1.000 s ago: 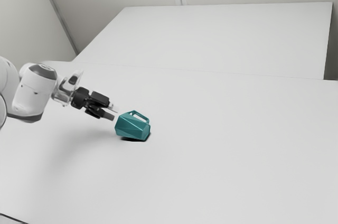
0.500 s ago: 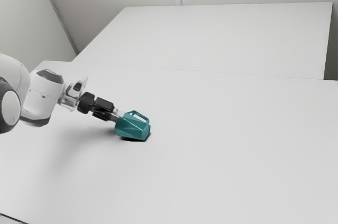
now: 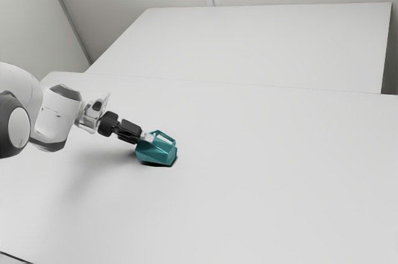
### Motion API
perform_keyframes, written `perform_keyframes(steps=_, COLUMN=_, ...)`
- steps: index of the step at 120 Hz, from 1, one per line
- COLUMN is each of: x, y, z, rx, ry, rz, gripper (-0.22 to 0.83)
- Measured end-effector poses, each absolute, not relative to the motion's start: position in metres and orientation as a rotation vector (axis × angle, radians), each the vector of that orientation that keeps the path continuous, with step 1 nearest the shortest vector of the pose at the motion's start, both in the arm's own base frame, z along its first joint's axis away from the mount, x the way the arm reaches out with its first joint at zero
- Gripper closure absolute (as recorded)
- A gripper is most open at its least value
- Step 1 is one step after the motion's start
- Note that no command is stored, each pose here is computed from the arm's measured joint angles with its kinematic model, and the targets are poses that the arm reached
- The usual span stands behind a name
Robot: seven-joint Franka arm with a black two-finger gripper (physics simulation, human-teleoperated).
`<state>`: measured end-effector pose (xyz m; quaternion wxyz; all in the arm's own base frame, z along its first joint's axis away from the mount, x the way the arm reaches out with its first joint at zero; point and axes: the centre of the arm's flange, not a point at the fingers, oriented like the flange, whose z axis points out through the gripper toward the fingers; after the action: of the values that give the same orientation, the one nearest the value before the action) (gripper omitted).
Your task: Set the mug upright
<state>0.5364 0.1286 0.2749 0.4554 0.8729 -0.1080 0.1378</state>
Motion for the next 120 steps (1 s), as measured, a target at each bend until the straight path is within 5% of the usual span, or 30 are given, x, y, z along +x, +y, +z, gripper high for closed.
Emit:
perform_keyframes(steps=51, x=0.536, y=0.115, z=0.276, rx=2.111, ry=-0.306, rz=0.342, gripper=0.69)
perform_keyframes(steps=89, x=0.537, y=0.105, z=0.283, rx=2.076, ry=-0.327, rz=0.352, gripper=0.77)
perform_keyframes(steps=120, x=0.537, y=0.083, z=0.330, rx=2.042, ry=-0.387, rz=0.410, gripper=0.78)
